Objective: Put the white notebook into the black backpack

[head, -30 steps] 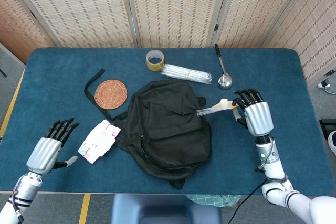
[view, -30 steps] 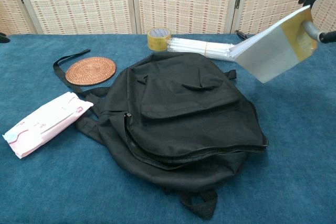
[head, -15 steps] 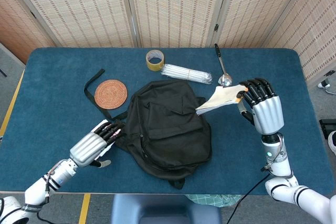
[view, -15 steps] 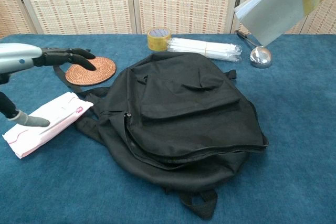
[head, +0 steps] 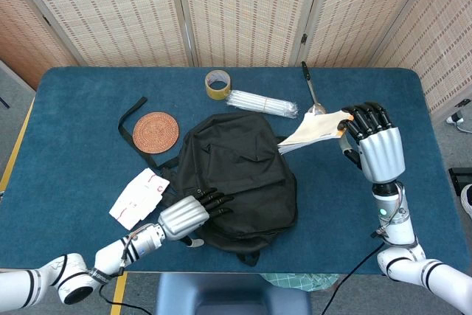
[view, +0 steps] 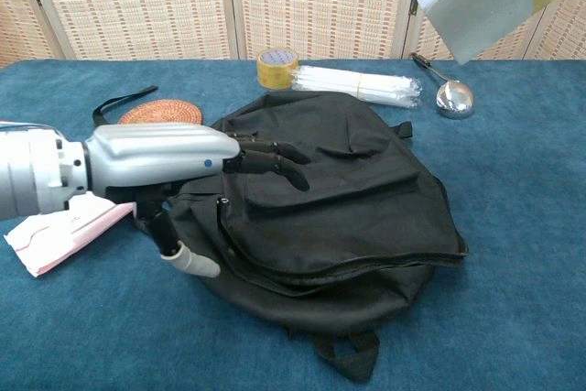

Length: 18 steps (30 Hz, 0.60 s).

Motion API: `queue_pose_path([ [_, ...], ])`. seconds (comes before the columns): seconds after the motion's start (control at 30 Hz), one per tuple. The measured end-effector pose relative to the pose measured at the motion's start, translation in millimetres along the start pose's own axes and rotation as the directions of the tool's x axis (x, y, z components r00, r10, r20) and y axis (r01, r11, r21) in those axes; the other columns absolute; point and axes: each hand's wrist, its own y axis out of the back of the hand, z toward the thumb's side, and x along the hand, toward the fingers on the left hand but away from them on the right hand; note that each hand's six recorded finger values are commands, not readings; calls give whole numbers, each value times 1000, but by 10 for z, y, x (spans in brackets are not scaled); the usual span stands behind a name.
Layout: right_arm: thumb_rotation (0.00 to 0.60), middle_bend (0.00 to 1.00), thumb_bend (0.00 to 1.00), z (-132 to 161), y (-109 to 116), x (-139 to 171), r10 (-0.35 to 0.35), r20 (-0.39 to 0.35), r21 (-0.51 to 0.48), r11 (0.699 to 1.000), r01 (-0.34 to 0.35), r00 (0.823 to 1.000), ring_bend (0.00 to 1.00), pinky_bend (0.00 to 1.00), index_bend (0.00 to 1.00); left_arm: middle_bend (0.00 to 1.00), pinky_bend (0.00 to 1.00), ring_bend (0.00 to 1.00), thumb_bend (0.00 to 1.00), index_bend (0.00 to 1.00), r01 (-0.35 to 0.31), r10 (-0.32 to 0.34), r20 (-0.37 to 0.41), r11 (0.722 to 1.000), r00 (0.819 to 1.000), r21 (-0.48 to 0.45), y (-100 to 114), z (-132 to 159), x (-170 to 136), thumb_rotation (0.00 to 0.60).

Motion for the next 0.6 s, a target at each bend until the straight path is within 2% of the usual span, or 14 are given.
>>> queue_pose_path([
  [0.3, 600, 388, 462, -10, -36, -3, 14, 4, 8, 1000, -14, 1000, 328, 287, 714, 50, 0, 49, 243, 191, 40, -40, 0, 999, 999, -24, -128, 101, 439, 600],
  [0.6, 600, 388, 464, -47, -64, 10, 20, 16, 5, 1000, -20, 1000, 327, 287, 714, 49, 0, 47, 243, 198, 72, -73, -19, 995, 997, -70, -185, 156, 695, 600],
])
